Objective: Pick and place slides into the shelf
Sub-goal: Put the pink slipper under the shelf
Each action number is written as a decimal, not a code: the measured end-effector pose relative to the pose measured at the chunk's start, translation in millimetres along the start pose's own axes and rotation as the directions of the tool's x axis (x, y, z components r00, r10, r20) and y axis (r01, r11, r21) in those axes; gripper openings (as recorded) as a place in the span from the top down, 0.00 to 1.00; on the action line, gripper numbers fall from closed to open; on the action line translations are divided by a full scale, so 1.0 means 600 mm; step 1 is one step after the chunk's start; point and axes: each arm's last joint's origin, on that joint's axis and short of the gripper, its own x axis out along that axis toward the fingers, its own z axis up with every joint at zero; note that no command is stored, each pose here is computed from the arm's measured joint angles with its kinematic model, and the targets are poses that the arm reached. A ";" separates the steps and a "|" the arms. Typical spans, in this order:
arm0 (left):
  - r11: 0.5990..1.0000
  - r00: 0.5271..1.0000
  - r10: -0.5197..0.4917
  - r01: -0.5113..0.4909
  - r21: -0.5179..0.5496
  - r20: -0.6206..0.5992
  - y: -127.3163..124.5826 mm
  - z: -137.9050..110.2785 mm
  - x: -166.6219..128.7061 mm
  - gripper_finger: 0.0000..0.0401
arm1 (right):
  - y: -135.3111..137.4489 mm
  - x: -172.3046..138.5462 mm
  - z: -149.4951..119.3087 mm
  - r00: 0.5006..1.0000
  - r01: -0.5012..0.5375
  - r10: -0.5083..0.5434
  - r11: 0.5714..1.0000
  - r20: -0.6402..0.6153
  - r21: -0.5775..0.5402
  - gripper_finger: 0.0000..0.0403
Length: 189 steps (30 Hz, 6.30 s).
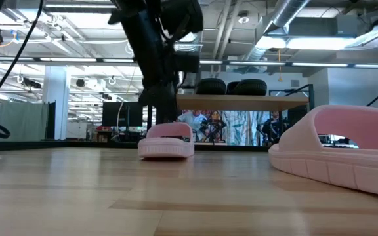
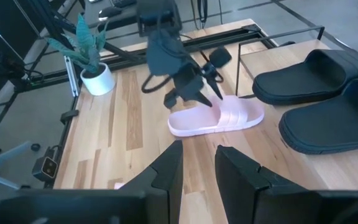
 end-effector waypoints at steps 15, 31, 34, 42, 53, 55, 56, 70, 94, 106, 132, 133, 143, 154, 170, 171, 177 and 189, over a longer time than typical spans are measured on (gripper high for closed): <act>0.990 0.997 -0.008 0.018 -0.140 0.070 -0.016 -0.006 -0.162 0.68 | 0.029 0.037 0.002 0.993 -0.058 0.060 0.998 -0.105 0.021 0.80; 0.955 0.972 0.151 -0.095 -0.282 0.182 -0.041 -0.044 -0.268 0.68 | 0.191 0.215 -0.072 0.871 -0.108 -0.037 0.958 -0.491 -0.265 0.80; 0.952 0.968 0.176 -0.121 -0.283 0.177 -0.039 -0.046 -0.268 0.68 | 0.217 0.260 -0.101 0.835 -0.096 -0.095 0.944 -0.542 -0.314 0.80; 0.941 0.962 0.233 -0.186 -0.282 0.140 -0.035 -0.057 -0.267 0.68 | 0.259 0.348 -0.155 0.816 -0.024 -0.154 0.954 -0.558 -0.298 0.80; 0.919 0.971 0.195 -0.132 -0.371 0.140 -0.046 -0.063 -0.275 0.68 | 0.302 0.355 -0.195 0.834 -0.010 -0.154 0.956 -0.530 -0.294 0.80; 0.909 0.971 0.191 -0.119 -0.400 0.145 -0.049 -0.063 -0.277 0.68 | 0.308 0.346 -0.201 0.843 0.006 -0.176 0.948 -0.509 -0.319 0.80; 0.905 0.972 0.186 -0.111 -0.410 0.147 -0.051 -0.063 -0.279 0.68 | 0.310 0.344 -0.203 0.850 0.019 -0.188 0.945 -0.492 -0.328 0.80; 0.862 0.972 0.173 -0.070 -0.502 0.161 -0.059 -0.066 -0.286 0.68 | 0.320 0.382 -0.243 0.828 0.038 -0.241 0.925 -0.506 -0.379 0.72; 0.867 0.970 0.182 -0.080 -0.491 0.163 -0.059 -0.066 -0.285 0.68 | 0.294 0.399 -0.243 0.776 0.137 -0.330 0.921 -0.538 -0.366 0.74; 0.867 0.970 0.182 -0.081 -0.491 0.163 -0.059 -0.066 -0.285 0.68 | 0.276 0.412 -0.232 0.776 0.187 -0.376 0.904 -0.507 -0.384 0.98; 0.867 0.970 0.183 -0.081 -0.493 0.163 -0.059 -0.066 -0.285 0.68 | 0.119 0.511 -0.148 0.715 0.358 -0.571 0.795 -0.403 -0.490 1.00; 0.867 0.970 0.183 -0.081 -0.493 0.163 -0.059 -0.066 -0.285 0.68 | 0.111 0.516 -0.147 0.716 0.362 -0.570 0.797 -0.404 -0.483 1.00; 0.865 0.970 0.183 -0.080 -0.496 0.162 -0.059 -0.066 -0.285 0.68 | 0.046 0.541 -0.137 0.709 0.350 -0.556 0.811 -0.433 -0.469 1.00; 0.862 0.967 0.196 -0.090 -0.499 0.164 -0.058 -0.066 -0.285 0.68 | -0.006 0.560 -0.114 0.737 0.333 -0.534 0.820 -0.414 -0.465 1.00; 0.859 0.965 0.204 -0.095 -0.503 0.166 -0.058 -0.066 -0.285 0.68 | -0.041 0.570 -0.098 0.767 0.301 -0.508 0.825 -0.392 -0.479 1.00; 0.859 0.965 0.204 -0.095 -0.503 0.167 -0.058 -0.066 -0.285 0.68 | -0.043 0.570 -0.098 0.767 0.300 -0.509 0.823 -0.391 -0.483 1.00; 0.858 0.964 0.206 -0.096 -0.504 0.167 -0.058 -0.066 -0.285 0.68 | -0.050 0.571 -0.097 0.773 0.280 -0.486 0.838 -0.408 -0.469 0.97; 0.849 0.964 0.206 -0.091 -0.520 0.167 -0.058 -0.066 -0.285 0.68 | -0.052 0.571 -0.097 0.777 0.277 -0.473 0.849 -0.414 -0.450 0.81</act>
